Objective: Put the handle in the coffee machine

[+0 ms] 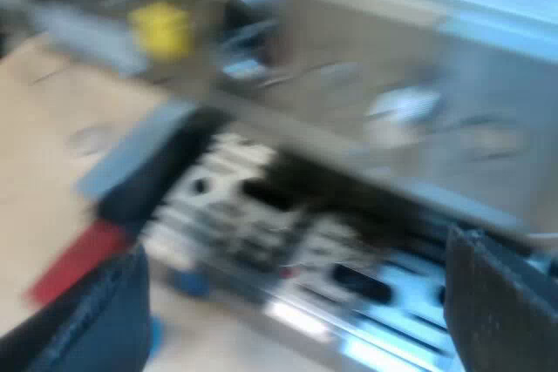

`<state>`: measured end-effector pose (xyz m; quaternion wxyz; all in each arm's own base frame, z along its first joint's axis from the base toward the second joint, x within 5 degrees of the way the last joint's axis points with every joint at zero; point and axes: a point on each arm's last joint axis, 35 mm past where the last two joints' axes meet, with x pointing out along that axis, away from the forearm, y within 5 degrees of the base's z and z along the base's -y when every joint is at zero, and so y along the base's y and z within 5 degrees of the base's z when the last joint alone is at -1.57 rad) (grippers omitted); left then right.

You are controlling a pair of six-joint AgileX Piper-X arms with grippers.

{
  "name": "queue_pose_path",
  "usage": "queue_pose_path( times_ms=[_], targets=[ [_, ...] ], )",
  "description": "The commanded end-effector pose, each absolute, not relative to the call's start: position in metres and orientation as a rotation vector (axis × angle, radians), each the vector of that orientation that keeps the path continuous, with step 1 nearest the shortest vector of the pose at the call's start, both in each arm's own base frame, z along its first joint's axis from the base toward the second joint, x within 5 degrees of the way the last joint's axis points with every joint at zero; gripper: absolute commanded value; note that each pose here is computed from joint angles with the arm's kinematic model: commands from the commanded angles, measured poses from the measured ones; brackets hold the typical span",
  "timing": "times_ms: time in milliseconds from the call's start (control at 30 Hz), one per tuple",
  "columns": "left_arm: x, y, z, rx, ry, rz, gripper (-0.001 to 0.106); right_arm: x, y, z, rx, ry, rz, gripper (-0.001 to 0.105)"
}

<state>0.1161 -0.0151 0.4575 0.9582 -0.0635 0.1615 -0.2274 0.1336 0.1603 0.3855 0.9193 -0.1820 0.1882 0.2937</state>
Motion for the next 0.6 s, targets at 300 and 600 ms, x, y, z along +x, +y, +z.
queue_pose_path(
  times_ms=[300,600],
  targets=[
    [0.09,-0.013,0.464,-0.116,0.275,-0.393,0.086,0.157,0.073,0.4,-0.31,0.581,0.274,0.071],
    [0.062,-0.013,0.461,-0.098,0.268,-0.368,0.086,0.132,0.015,0.405,-0.301,0.643,0.07,0.071]
  ],
)
